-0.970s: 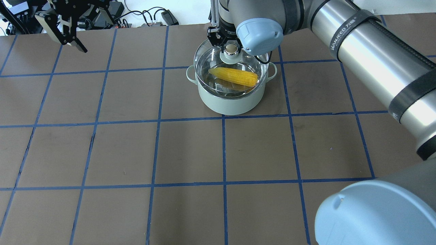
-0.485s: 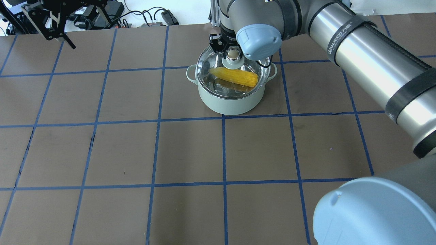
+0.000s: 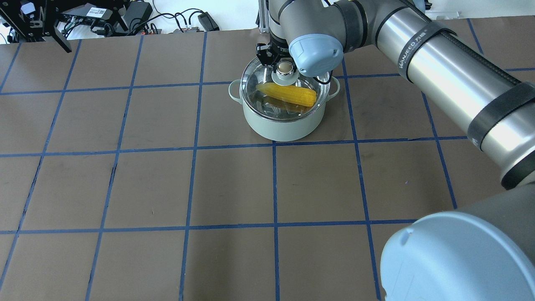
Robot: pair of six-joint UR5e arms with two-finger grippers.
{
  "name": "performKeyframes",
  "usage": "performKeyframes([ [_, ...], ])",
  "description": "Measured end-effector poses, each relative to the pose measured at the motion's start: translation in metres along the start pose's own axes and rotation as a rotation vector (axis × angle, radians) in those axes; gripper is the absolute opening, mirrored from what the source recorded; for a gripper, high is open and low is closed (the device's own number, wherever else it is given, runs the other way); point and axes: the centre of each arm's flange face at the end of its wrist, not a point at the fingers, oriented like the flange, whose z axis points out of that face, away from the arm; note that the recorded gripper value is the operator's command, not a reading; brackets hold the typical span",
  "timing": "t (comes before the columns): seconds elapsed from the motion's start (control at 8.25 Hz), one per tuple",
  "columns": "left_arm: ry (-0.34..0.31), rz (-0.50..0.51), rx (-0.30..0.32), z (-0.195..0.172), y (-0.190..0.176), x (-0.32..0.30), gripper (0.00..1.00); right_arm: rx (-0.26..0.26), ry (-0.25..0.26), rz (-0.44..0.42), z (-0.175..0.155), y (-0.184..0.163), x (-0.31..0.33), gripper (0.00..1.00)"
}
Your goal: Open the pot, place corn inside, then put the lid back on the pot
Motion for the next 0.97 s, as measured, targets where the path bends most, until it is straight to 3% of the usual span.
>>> performKeyframes([
  [0.36,-0.014,0.108,-0.038,-0.007,0.019,-0.008,1.00,-0.002,0.000,-0.001,0.003,0.001,0.000,0.17],
  [0.61,0.002,0.130,0.003,0.007,0.002,-0.001,1.00,-0.001,-0.002,-0.001,0.003,0.001,0.000,0.17],
  [0.97,-0.009,0.191,-0.022,0.039,0.001,0.001,1.00,0.003,-0.007,0.001,0.009,0.004,0.000,0.17],
])
